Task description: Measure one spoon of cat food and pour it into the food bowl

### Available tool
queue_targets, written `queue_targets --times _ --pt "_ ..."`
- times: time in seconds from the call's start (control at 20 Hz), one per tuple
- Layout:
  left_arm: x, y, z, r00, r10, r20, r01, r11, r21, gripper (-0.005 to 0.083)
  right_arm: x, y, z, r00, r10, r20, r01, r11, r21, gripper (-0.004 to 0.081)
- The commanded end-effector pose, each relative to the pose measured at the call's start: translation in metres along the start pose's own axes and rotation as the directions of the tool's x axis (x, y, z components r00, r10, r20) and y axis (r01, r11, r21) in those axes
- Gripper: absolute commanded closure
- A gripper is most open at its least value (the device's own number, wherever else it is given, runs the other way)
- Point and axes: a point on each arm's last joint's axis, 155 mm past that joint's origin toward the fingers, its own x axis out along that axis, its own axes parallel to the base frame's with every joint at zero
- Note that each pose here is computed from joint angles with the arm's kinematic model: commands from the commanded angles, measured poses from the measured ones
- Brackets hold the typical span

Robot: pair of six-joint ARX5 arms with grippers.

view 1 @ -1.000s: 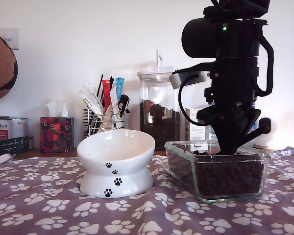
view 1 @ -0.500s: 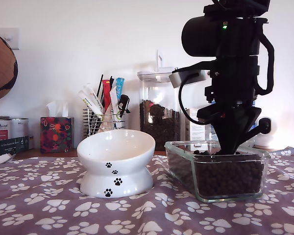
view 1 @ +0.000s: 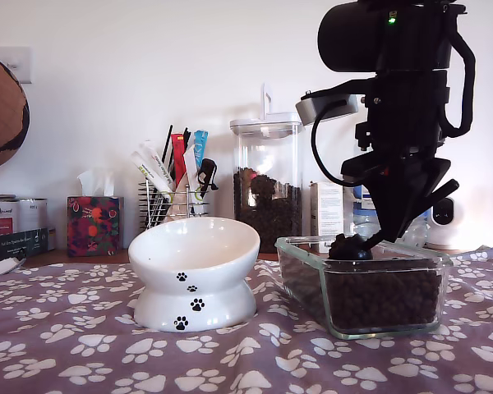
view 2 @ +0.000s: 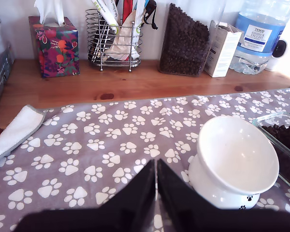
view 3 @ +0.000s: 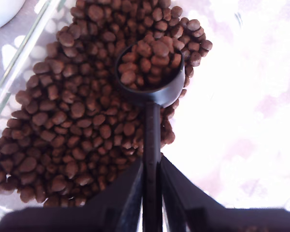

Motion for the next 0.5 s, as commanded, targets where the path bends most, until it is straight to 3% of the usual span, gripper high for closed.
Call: queue_targets --times 0.0,0.3,0.45 --pt "0.001 -0.001 -0.001 1.0 -0.006 -0.001 0.006 1.0 -0.001 0.0793 -0.004 0.003 -0.004 1.0 0.01 0.008 -0.011 1.0 0.014 0.0782" --pt "0.001 -0.001 -0.001 1.0 -0.007 -0.001 0.007 1.0 -0.001 0.0793 -0.017 0.006 0.005 0.997 0.036 0.068 -0.039 0.999 0.033 0.0782" --pt "0.001 -0.001 0.0 1.0 -0.006 0.0 0.006 1.0 -0.001 0.0793 -0.017 0.005 0.001 0.998 0.023 0.05 -0.022 1.0 -0.008 0.0782"
